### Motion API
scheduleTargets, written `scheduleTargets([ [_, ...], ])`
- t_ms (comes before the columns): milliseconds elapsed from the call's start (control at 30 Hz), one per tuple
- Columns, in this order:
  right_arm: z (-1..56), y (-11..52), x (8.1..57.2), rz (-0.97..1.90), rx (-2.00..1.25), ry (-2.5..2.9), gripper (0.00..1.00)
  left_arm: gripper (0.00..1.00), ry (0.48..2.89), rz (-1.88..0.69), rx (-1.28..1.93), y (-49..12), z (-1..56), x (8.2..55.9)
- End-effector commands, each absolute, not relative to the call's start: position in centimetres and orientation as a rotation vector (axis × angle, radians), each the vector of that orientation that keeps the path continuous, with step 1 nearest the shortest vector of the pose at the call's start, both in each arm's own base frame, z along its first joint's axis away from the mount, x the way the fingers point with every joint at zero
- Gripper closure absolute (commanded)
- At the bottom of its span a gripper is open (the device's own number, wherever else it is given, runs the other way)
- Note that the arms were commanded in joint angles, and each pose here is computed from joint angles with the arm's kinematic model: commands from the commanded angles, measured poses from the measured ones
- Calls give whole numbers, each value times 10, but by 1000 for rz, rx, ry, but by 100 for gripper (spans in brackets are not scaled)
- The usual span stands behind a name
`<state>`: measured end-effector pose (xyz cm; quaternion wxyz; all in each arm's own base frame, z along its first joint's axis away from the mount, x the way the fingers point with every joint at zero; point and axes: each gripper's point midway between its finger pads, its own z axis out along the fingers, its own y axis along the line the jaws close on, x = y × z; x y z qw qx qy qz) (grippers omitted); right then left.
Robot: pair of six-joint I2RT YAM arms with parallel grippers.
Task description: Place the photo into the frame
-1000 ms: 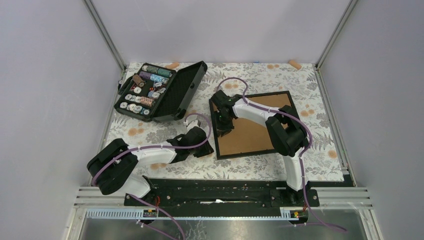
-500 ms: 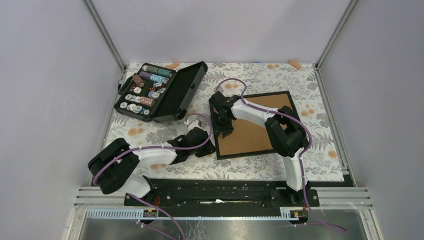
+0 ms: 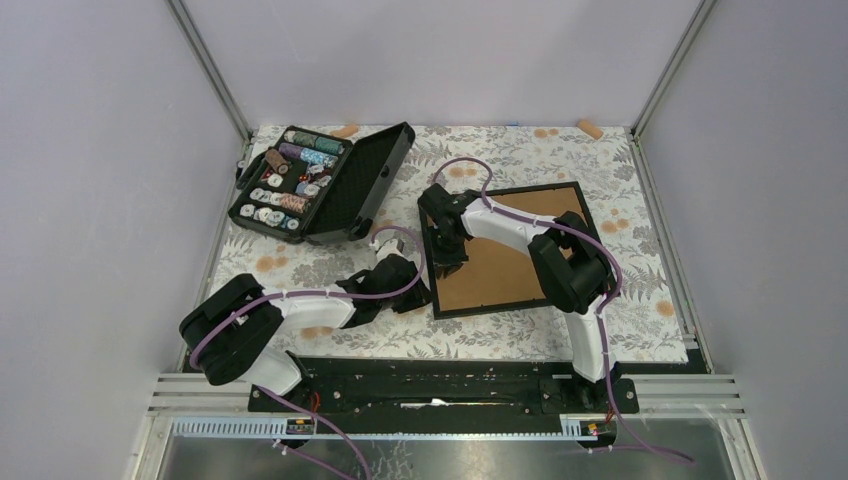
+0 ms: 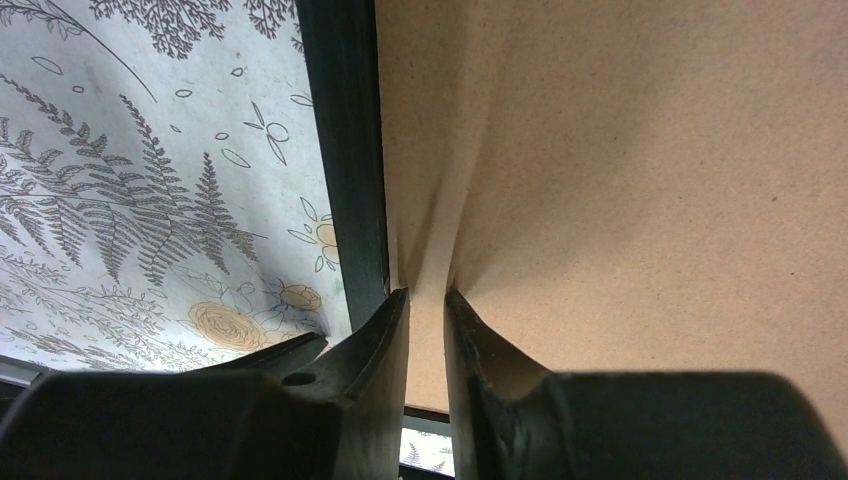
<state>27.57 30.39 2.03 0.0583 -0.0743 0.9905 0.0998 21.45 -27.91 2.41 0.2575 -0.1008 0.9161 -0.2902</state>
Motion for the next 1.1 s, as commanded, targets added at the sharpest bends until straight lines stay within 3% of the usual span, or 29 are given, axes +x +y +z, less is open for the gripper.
scheduleTargets([
  [0,6,301,272,228,-246,3033,73,61,2567,-657,-251,-258,-2,200],
  [200,29,303,279,270,-210,2961,63,61,2569,-658,-250,-257,-4,199],
  [733,-10,296,272,182,-195,3035,68,61,2566,-661,-250,-256,-2,198],
  [1067,-2,299,274,233,-146,3004,65,61,2561,-661,-251,-254,-3,198],
])
